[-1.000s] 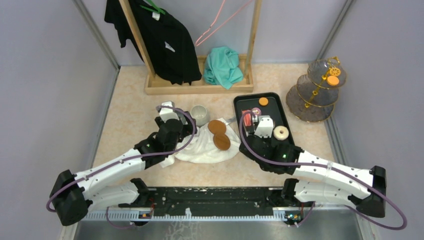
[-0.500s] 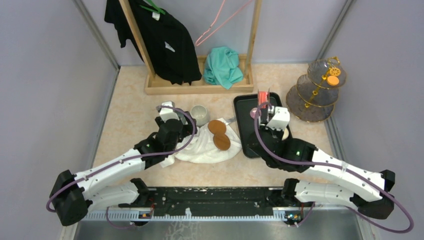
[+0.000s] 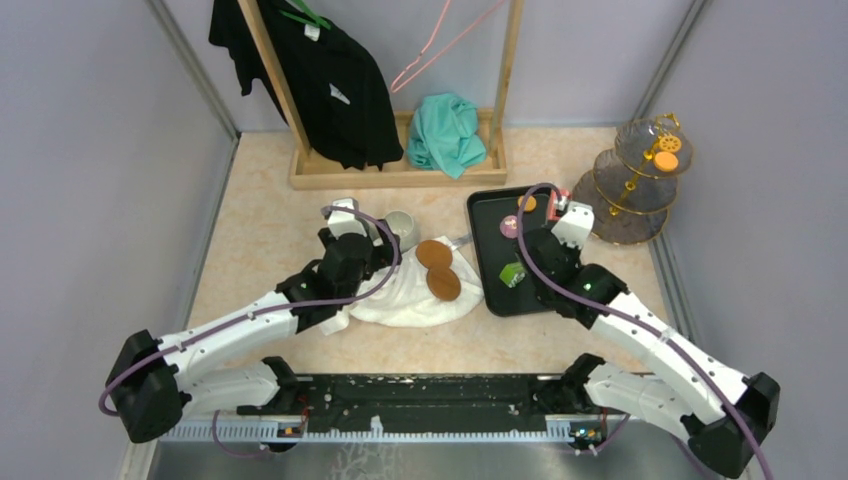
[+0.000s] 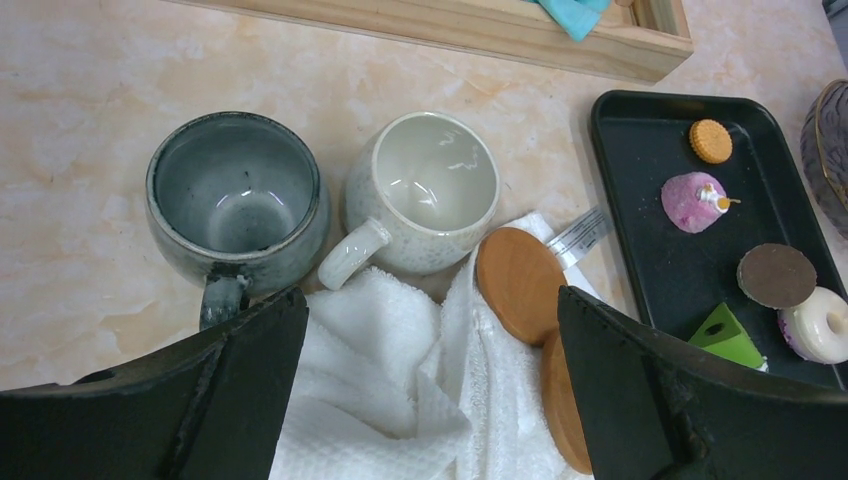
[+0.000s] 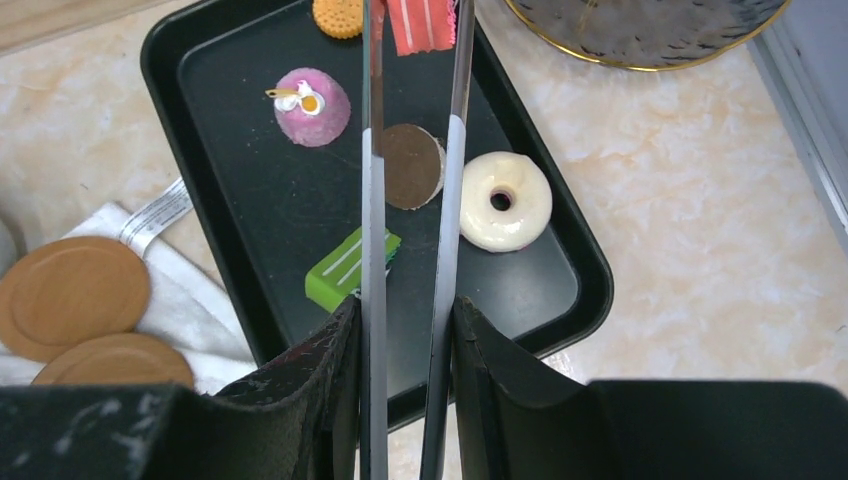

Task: Serve the afternoon tea
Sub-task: Place the desert on the desert table.

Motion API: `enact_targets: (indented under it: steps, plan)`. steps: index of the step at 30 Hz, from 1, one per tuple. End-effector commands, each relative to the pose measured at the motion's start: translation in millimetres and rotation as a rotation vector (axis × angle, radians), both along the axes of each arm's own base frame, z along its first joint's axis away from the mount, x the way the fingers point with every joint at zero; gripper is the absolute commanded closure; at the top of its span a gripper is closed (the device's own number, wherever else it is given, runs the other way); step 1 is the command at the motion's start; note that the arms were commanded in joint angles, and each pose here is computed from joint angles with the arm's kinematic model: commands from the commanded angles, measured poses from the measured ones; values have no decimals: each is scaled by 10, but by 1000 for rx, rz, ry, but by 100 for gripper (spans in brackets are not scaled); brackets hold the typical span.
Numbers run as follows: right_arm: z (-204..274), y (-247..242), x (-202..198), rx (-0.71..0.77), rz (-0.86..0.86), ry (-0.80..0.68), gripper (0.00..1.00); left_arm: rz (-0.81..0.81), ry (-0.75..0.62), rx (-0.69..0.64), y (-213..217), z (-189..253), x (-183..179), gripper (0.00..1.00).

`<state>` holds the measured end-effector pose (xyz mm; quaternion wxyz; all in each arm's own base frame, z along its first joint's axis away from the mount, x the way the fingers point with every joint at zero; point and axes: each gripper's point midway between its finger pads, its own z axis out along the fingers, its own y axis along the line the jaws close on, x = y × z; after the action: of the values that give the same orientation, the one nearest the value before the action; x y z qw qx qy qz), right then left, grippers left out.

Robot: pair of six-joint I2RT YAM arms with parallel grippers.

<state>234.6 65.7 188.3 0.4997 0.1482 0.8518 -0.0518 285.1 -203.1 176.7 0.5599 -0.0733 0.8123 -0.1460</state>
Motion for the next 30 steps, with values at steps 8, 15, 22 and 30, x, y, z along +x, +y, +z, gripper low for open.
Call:
enact_targets:
  steps: [8, 15, 22, 30]
  plan:
    - [15, 66, 503, 80, -46, -68, 100, -26, -68, -29, -81, 226, 37, 1]
    - [-22, -62, 647, 123, -78, -68, 100, -30, -78, -32, -79, 269, 38, 1]
    - [-93, -162, 814, 162, -99, -56, 100, -34, -75, -26, -85, 248, 38, 1]
    - [-174, -282, 935, 188, -130, -49, 100, -33, -78, -28, -77, 240, 34, 1]
